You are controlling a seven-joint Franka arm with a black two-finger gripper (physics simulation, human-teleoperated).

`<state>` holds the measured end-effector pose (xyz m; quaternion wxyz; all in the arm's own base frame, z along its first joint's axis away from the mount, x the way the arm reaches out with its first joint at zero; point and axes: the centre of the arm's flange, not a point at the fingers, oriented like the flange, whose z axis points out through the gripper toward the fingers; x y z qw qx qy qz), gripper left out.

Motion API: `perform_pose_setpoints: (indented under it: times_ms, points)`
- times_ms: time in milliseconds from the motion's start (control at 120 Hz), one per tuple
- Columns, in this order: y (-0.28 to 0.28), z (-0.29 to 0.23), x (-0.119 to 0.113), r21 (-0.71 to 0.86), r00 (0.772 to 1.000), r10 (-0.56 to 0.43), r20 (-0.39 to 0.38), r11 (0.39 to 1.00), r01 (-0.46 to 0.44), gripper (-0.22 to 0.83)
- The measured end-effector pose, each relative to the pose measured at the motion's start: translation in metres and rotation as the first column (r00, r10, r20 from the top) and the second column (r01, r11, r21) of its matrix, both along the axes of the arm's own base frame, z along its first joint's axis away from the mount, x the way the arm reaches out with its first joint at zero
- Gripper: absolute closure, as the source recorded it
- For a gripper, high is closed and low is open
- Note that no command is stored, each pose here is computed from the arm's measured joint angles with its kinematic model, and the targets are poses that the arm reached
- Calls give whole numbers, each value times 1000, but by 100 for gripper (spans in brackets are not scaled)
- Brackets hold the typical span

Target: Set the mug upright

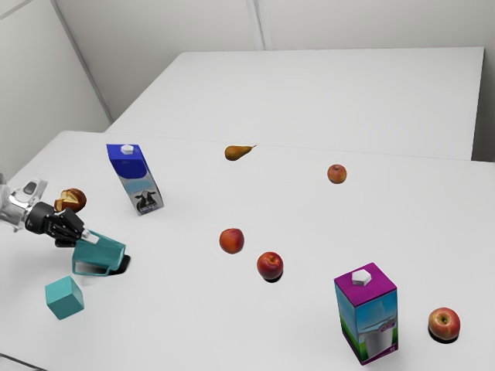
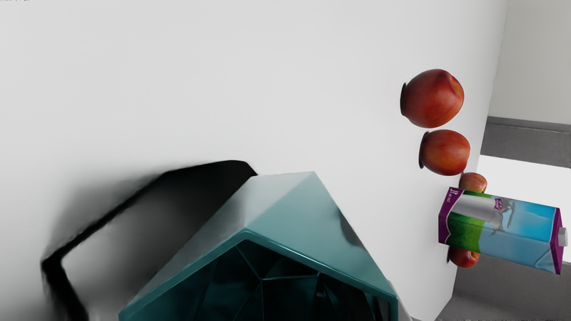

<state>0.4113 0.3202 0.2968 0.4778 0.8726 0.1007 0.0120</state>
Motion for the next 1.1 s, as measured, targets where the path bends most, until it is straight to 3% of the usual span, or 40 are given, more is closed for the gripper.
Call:
perform_pose_setpoints:
  times_ms: [300,508,742,867,1100]
  points:
    - [-13,20,10,-12,997,-38,72,999,39,78]
    - [-55,49,47,82,984,-128,122,990,118,79]
    - [-93,74,68,271,978,-189,84,949,160,79]
    - [-121,79,83,400,977,-212,20,897,186,79]
    - [-145,90,94,549,989,-132,-68,823,148,79]
